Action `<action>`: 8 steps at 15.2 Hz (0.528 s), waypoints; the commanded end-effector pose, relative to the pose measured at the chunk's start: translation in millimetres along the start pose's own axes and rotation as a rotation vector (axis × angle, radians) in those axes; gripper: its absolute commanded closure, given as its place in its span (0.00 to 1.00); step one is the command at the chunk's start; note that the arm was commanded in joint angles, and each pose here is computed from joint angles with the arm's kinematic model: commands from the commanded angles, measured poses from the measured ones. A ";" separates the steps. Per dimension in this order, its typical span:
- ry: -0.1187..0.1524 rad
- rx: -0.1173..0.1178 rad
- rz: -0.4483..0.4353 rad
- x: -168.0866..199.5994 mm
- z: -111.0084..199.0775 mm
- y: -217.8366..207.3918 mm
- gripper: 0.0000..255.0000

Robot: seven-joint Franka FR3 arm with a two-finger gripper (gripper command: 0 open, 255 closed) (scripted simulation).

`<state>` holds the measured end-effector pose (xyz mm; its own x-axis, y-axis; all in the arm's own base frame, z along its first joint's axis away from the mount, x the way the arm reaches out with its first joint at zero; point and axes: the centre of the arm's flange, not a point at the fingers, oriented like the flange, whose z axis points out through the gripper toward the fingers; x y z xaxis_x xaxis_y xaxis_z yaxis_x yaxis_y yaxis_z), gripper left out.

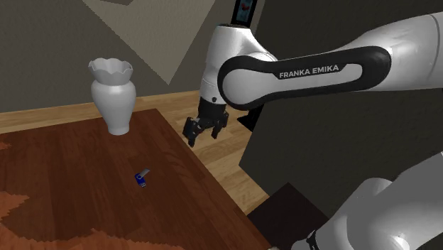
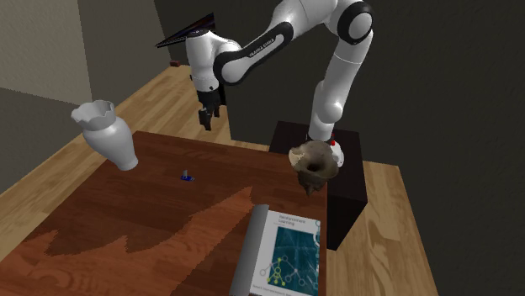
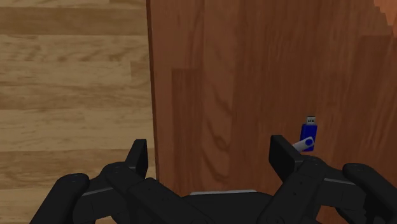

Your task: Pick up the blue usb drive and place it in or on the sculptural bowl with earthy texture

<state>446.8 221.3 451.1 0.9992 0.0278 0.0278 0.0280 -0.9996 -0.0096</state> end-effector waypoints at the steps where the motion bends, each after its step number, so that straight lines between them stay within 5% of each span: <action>1: -0.003 0.000 0.003 9.6 14.5 -19.8 0.00; 8: -0.015 -0.005 0.009 48.9 68.3 -85.7 0.00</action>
<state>489.4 299.6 392.9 0.9997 0.0204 0.0139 0.0204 -0.9998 -0.0054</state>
